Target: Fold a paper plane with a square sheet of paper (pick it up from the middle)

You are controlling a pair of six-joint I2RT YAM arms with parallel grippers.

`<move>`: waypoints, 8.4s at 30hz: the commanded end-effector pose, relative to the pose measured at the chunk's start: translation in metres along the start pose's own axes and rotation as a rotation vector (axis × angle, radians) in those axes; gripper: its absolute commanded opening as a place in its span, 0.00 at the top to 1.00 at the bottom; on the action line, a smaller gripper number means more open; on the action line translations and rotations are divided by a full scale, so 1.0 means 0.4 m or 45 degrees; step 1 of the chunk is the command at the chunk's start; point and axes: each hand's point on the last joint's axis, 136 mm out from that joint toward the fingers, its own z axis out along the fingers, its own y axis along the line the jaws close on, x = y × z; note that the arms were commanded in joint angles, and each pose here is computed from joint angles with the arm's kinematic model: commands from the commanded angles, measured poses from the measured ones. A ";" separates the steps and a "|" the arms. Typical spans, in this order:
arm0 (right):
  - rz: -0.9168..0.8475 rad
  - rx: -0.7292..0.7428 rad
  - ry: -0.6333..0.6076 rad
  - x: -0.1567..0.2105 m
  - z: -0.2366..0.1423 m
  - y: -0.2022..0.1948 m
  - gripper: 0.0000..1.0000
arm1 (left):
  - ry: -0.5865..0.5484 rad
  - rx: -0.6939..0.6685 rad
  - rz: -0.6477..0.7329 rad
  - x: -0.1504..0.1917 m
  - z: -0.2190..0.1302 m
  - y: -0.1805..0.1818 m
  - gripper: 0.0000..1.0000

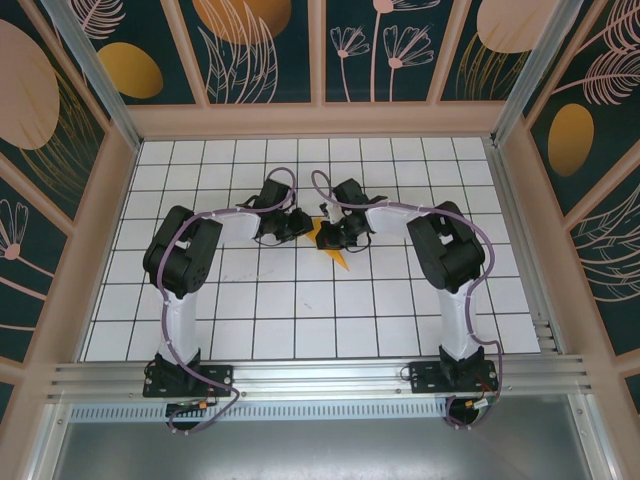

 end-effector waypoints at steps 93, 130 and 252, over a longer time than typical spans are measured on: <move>0.132 0.463 -0.976 0.064 -0.483 -0.245 0.04 | -0.125 -0.305 0.006 0.072 -0.086 -0.093 0.69; 0.367 0.216 -0.794 0.132 -0.418 -0.097 0.38 | 0.104 0.455 0.180 0.170 -0.017 -0.289 1.00; 0.227 0.847 -0.491 -0.246 -0.160 -0.196 0.83 | -0.654 -0.406 0.073 -0.068 -0.397 0.123 0.02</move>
